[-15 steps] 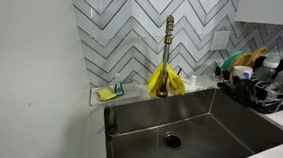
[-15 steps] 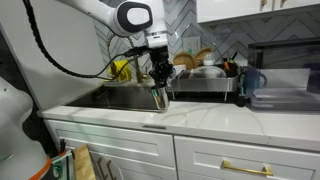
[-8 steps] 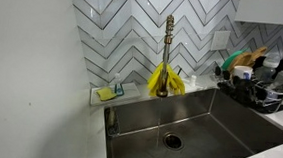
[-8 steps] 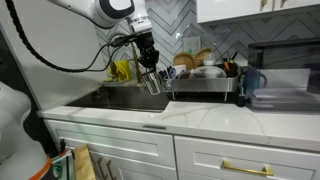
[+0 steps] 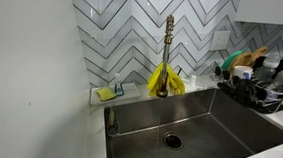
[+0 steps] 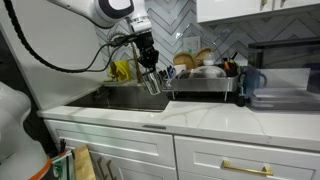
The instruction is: Put the contents of the silver cup into the sink
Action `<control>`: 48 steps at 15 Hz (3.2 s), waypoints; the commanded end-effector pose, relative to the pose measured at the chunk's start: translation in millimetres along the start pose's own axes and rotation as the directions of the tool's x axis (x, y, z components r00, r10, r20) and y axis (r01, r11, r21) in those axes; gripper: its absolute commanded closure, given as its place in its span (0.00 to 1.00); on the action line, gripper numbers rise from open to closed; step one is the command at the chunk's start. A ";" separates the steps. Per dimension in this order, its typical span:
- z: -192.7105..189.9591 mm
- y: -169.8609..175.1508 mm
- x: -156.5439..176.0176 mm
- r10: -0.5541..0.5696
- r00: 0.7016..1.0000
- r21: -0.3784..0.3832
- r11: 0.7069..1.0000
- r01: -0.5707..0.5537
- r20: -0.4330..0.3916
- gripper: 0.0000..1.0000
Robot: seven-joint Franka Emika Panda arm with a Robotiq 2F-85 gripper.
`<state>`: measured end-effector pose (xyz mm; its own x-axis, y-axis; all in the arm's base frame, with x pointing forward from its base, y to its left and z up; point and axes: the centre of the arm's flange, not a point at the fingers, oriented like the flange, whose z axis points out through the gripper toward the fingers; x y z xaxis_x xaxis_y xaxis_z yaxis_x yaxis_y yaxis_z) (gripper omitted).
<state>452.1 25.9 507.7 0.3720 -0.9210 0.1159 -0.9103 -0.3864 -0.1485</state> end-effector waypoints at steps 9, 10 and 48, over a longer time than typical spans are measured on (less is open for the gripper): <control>-32.6 -36.2 -82.0 -0.164 0.981 -0.085 0.984 0.155 -0.108 0.99; -37.3 -37.8 -93.4 -0.178 0.975 -0.109 0.980 0.164 -0.133 0.99; -57.8 -103.7 -264.8 -0.362 0.040 -0.314 0.853 0.418 -0.931 0.99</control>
<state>441.0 312.5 550.9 0.2183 0.0892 0.9718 -0.6720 -0.7084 0.2160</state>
